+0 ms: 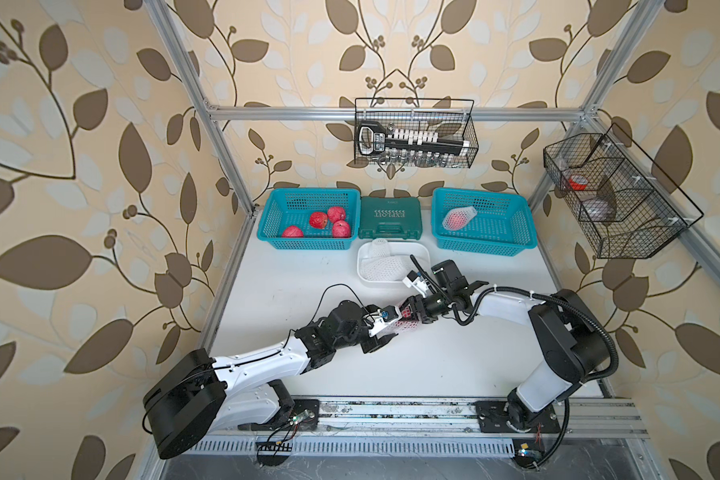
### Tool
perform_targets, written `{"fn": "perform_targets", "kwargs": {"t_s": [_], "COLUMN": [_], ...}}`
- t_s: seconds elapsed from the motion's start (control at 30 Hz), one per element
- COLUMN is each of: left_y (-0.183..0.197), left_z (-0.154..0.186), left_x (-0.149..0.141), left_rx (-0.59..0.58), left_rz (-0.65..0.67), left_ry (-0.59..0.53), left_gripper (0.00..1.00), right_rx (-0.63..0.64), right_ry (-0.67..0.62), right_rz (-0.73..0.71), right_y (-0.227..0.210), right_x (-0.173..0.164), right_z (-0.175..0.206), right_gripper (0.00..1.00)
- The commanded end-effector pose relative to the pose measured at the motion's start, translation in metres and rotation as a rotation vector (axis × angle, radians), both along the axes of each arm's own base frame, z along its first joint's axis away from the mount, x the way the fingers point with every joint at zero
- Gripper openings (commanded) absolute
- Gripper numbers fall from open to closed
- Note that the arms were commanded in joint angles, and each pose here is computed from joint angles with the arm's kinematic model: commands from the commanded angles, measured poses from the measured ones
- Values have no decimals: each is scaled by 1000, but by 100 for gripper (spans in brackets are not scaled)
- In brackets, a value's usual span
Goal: Remove foam nets from apples
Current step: Place the apple at the center of the board.
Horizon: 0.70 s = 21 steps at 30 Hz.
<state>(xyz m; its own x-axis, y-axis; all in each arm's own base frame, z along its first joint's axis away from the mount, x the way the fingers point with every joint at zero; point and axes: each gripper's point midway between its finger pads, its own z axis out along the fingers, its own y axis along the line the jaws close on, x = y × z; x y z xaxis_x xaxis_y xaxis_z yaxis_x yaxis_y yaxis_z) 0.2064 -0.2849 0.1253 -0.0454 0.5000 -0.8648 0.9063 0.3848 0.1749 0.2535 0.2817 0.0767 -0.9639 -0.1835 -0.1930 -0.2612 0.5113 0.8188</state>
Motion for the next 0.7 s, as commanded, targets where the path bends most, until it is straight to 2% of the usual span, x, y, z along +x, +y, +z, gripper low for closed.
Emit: {"fn": "perform_targets", "kwargs": {"t_s": [0.0, 0.17, 0.33, 0.43, 0.67], "left_y": [-10, -14, -17, -18, -19], "left_z": [14, 11, 3, -1, -10], "left_x": [-3, -8, -8, -6, -2], "left_rx": [-15, 1, 52, 66, 83], "left_rz": [-47, -87, -110, -109, -93], "left_ry": [-12, 13, 34, 35, 54], "left_gripper": [56, 48, 33, 29, 27], "right_rx": [54, 59, 51, 38, -37], "right_ry": [15, 34, 39, 45, 31], "right_rz": [29, 17, 17, 12, -16], "right_y": [10, 15, 17, 17, 12], "right_x": [1, 5, 8, 9, 11], "right_z": [6, 0, -2, -6, -16], "right_gripper": [70, 72, 74, 77, 93]}}
